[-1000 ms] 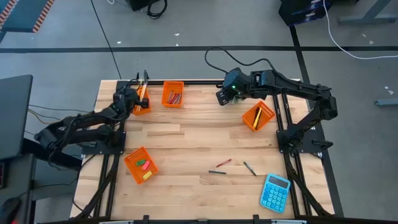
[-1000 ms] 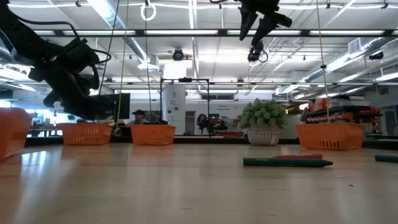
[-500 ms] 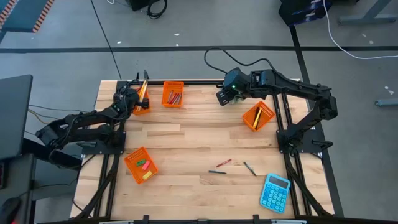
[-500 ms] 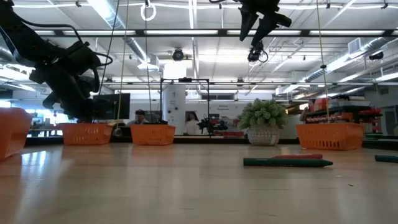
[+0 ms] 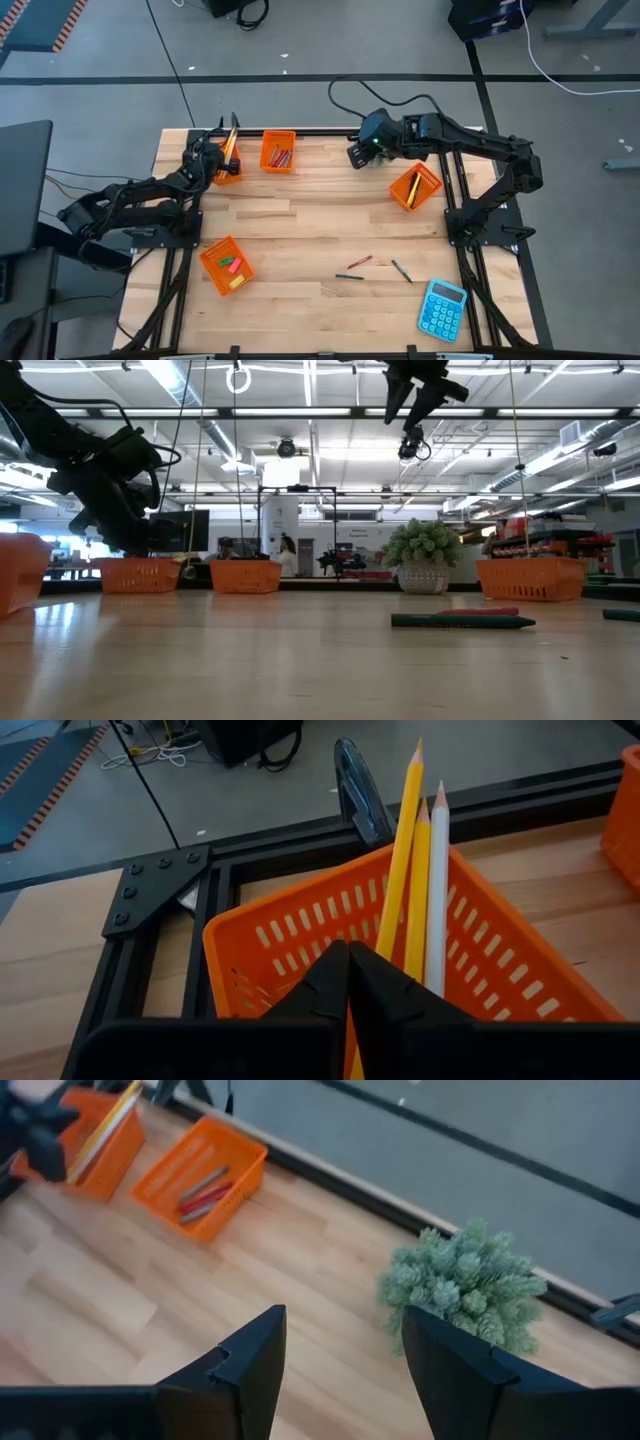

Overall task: Sort crayons/erasers/pens/pencils in bins
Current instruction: Move the yellow pencil from the middle bin to the top left bin

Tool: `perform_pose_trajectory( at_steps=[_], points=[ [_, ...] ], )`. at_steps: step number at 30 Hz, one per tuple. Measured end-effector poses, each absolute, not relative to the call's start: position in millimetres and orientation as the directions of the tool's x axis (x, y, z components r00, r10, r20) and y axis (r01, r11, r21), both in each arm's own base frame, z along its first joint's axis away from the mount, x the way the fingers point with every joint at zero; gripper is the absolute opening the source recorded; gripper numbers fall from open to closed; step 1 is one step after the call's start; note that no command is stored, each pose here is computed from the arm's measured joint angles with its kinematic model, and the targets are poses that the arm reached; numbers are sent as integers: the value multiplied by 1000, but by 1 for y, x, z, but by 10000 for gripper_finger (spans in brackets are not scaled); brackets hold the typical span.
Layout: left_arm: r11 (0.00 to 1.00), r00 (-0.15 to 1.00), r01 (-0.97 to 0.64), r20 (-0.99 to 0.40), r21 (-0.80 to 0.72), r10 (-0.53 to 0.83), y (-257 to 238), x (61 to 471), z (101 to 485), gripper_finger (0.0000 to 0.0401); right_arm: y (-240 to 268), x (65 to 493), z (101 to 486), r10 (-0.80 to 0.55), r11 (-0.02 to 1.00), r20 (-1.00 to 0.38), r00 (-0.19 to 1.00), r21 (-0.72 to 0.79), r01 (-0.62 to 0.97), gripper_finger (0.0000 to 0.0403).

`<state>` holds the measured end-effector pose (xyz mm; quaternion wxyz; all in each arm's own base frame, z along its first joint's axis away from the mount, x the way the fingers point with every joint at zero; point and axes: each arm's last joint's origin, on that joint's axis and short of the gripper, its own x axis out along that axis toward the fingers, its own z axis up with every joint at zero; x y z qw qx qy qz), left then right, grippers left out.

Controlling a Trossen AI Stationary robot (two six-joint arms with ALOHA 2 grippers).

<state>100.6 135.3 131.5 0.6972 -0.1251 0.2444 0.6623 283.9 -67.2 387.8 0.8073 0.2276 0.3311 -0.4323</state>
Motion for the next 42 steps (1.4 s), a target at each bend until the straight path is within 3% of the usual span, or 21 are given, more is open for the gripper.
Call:
perform_pose_trajectory(
  at_steps=[10,17,28,36,42],
  points=[
    [55,10,-996,-510,73,860,135,101,131,6,-86,285,394,-670,425,-638,378,88,901,206],
    [32,0,-998,-524,51,851,136,101,128,20,-96,284,386,-692,439,-646,323,-22,898,206],
    [-39,-59,-998,-590,47,805,140,104,108,46,-95,284,373,-672,445,-677,299,-46,894,206],
    [-28,-24,-1000,-581,3,814,138,104,113,73,-94,285,373,-636,509,-699,326,-63,858,206],
    [16,33,-999,-569,-35,822,140,107,123,107,-94,286,371,-535,588,-752,386,-4,809,206]
  ],
)
